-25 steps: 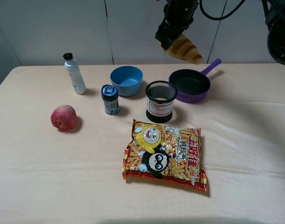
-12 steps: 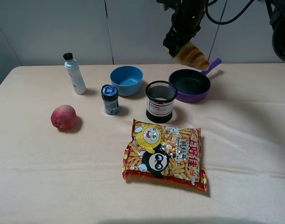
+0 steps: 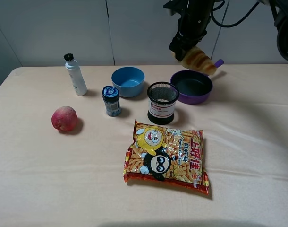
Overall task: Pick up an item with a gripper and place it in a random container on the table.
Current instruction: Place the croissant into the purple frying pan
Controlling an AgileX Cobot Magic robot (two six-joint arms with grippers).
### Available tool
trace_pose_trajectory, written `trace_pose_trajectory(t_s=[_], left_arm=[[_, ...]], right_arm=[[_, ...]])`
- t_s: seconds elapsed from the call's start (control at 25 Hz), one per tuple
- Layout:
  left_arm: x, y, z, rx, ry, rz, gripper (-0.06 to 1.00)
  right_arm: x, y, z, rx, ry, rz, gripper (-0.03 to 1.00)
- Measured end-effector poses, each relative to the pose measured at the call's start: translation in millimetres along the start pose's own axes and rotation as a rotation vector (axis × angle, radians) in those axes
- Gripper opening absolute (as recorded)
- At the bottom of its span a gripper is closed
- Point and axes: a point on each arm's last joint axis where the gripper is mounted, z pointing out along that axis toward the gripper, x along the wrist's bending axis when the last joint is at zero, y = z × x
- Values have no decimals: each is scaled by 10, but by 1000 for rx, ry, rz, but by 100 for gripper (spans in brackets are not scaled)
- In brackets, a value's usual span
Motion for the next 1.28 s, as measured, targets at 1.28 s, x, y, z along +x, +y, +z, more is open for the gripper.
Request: trace_pose_trajectory(t_s=[1.28], left_arm=[[0, 0, 0, 0, 0, 0, 99]], right_arm=[[-113, -390, 839, 90, 55, 32, 40]])
